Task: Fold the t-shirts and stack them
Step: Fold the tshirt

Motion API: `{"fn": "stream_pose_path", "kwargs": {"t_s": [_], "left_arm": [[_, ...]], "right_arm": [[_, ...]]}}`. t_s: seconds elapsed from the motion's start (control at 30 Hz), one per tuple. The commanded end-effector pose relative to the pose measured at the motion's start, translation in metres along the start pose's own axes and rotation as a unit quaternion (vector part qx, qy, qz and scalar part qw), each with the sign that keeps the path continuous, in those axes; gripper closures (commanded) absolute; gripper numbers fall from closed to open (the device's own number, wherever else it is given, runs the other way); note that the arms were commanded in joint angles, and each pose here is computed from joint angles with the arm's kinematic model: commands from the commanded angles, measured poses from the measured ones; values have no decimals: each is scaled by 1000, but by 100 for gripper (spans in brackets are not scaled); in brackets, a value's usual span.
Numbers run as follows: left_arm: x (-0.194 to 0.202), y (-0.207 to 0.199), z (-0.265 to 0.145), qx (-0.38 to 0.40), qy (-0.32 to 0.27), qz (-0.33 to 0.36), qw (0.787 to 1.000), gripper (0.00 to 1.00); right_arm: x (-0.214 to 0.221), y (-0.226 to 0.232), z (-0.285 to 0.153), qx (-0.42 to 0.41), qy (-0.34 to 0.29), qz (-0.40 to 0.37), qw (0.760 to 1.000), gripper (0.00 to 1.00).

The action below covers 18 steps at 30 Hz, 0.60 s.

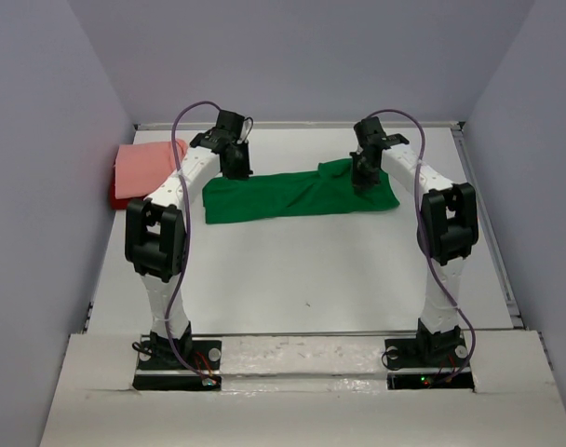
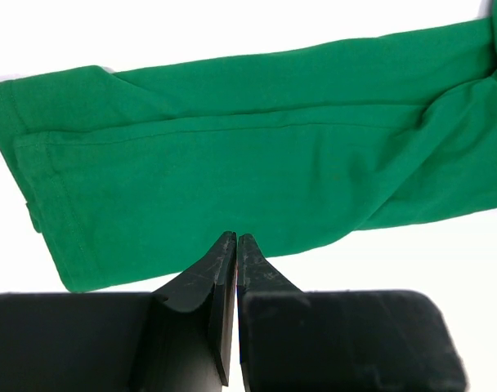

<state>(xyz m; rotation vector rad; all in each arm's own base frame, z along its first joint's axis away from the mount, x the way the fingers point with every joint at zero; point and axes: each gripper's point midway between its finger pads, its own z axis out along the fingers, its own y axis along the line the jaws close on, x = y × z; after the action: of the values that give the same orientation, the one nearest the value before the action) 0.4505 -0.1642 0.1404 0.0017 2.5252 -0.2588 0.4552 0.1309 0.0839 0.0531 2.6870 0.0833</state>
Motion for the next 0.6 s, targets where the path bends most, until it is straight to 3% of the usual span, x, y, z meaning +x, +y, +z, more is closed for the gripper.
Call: {"fn": "stream_pose_path", "kwargs": {"t_s": [0.0, 0.03, 0.07, 0.17, 0.57], "left_arm": [[-2, 2, -8, -1, -8, 6, 1000, 85], [-2, 2, -8, -1, -8, 6, 1000, 85], [-2, 4, -7, -3, -8, 5, 1000, 85], [0, 2, -6, 0, -7, 7, 1000, 85], [6, 1, -2, 9, 1, 8, 1000, 85]], "right_arm": [[-20, -6, -15, 14, -34, 13, 999, 91], [-22, -12, -18, 18, -36, 18, 999, 77], [-24, -15, -20, 28, -40, 19, 999, 54], [-20, -32, -23, 63, -35, 34, 997, 32], [-23, -72, -32, 92, -50, 59, 993, 30]]}}
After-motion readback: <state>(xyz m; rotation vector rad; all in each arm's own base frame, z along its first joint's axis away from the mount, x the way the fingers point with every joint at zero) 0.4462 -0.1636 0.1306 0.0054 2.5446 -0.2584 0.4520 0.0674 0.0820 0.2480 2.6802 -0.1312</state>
